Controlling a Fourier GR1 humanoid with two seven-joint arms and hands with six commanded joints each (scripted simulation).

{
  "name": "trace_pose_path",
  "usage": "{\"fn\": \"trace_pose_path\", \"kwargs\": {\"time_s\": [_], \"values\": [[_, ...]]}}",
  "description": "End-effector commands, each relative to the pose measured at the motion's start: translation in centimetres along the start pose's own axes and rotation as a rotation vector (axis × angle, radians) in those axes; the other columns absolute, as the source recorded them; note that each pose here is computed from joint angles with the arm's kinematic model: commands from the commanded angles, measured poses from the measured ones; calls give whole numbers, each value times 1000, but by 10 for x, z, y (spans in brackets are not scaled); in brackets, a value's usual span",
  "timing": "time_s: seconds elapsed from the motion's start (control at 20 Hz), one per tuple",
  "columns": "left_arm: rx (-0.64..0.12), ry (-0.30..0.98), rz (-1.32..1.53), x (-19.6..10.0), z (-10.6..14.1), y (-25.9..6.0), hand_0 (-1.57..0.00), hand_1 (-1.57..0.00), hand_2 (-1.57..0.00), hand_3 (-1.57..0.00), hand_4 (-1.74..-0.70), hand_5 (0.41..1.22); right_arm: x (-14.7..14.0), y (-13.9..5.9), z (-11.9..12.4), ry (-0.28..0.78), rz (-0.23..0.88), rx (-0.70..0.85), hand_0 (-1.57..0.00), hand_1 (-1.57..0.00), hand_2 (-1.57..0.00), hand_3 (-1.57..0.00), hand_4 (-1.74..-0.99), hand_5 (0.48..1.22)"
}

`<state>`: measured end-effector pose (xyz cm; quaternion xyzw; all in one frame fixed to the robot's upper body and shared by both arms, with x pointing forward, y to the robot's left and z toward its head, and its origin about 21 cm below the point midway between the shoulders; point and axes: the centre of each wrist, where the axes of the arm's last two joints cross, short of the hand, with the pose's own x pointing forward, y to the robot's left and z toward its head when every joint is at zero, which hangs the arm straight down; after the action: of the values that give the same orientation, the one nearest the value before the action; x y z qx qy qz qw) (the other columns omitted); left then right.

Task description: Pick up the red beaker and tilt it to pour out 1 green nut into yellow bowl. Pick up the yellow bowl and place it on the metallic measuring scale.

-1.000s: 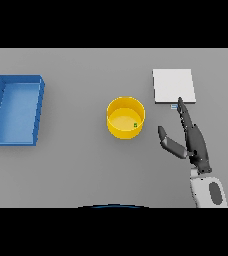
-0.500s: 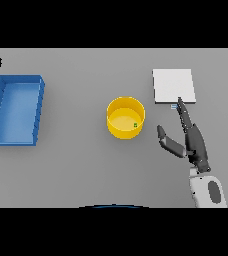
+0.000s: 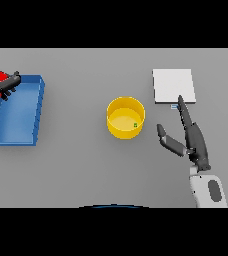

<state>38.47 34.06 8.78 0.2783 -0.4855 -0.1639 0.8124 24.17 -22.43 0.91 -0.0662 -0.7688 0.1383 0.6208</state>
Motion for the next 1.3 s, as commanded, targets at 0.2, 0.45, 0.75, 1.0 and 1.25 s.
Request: {"fn": "trace_pose_path", "kwargs": {"time_s": [0.2,0.45,0.75,1.0,1.25], "values": [[-75,16,-99,-3,31,6,-410,-361,-343,-289,-762,651,-3,-2,1,2,-18,4,1,1,1,1,-1145,685],[-32,22,-111,1,27,-5,-134,-118,-112,-94,-715,647,0,-3,0,-2,-1,13,1,1,1,1,-1173,688],[31,-64,-70,-2,24,-1,-34,-30,-29,-24,-710,679,8,0,0,-19,104,92,1,1,1,1,-1132,703],[31,-83,-54,2,27,-5,-11,-9,-9,-7,-719,670,28,-7,-32,-67,442,368,1,1,1,1,-1204,708],[10,-92,-47,2,31,-8,-3,-2,-2,-2,-715,669,45,9,-65,-221,808,655,1,1,1,1,-1232,702]]}}
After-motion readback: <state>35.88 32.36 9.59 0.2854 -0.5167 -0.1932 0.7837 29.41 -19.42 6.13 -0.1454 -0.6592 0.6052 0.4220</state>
